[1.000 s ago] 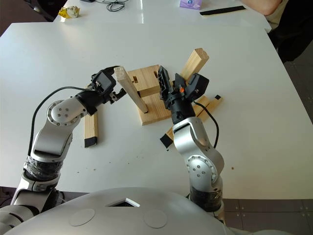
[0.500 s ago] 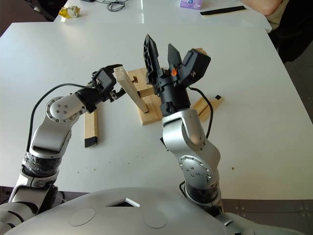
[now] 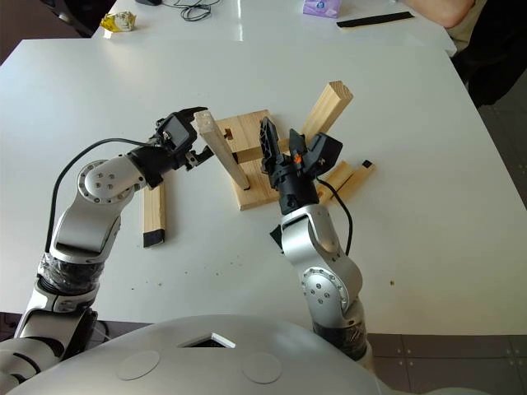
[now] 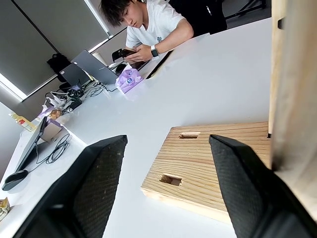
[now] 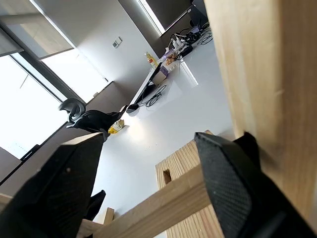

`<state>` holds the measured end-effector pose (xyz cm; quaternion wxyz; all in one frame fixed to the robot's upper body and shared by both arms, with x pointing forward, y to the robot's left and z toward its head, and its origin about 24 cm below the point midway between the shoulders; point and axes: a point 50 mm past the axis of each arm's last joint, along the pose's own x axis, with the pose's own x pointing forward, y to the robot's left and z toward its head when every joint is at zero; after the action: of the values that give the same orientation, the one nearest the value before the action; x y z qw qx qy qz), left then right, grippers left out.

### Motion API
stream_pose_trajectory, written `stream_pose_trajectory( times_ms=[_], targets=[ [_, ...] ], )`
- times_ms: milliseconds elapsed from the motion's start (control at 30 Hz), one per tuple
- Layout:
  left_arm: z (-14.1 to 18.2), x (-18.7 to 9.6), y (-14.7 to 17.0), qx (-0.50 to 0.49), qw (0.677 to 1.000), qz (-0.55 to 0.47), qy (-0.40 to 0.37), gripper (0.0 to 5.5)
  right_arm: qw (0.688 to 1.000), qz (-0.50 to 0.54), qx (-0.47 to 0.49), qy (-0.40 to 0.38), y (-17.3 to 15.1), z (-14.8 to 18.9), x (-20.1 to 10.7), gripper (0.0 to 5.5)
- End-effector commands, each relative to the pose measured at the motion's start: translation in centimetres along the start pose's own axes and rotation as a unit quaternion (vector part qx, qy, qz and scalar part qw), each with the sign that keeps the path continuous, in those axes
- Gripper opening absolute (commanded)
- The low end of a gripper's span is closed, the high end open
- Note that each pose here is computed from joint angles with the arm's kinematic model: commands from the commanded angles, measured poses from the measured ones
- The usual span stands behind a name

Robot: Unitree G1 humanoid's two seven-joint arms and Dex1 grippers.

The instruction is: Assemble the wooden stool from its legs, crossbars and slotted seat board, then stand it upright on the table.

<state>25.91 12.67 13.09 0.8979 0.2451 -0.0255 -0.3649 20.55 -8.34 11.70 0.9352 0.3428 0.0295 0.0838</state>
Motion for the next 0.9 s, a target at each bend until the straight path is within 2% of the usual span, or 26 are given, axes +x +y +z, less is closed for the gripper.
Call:
stream_pose_trajectory(
  times_ms=[33,233,333,400,467,600,733,833,900],
  targets=[
    [0.1,0.1,-0.1,0.002,1.0,-0.001,0.0,3.08,1.0,0.008,0.011,-0.009,1.3,0.6,0.3,3.4],
    [-0.1,-0.2,-0.1,-0.005,1.0,0.027,0.002,3.08,0.98,0.159,0.007,-0.116,6.6,6.4,-0.8,3.4],
    [-0.1,-0.5,0.2,-0.007,0.999,0.05,0.004,3.08,0.965,0.2,-0.009,-0.171,6.9,9.9,-2.2,3.4],
    [-0.4,-1.1,0.8,-0.002,0.998,0.068,0.011,3.08,0.958,0.183,-0.074,-0.209,5.0,12.8,-3.0,3.4],
    [-0.8,-2.0,1.7,0.009,0.996,0.09,0.027,3.08,0.952,0.116,-0.171,-0.228,1.7,15.9,-3.4,3.4],
    [-3.0,-4.3,4.2,0.055,0.981,0.159,0.094,3.08,0.926,-0.059,-0.328,-0.177,-6.4,19.3,-4.2,3.4],
    [-5.0,-7.1,6.0,0.11,0.956,0.218,0.161,3.08,0.873,-0.151,-0.453,-0.099,-13.0,19.6,-4.5,3.4],
    [-5.3,-7.3,5.5,0.114,0.958,0.205,0.163,3.08,0.844,-0.153,-0.51,-0.072,-15.0,19.0,-3.6,3.4],
    [-4.9,-6.6,4.8,0.101,0.966,0.187,0.146,3.08,0.84,-0.125,-0.525,-0.063,-15.4,17.7,-1.7,3.4]
  ],
)
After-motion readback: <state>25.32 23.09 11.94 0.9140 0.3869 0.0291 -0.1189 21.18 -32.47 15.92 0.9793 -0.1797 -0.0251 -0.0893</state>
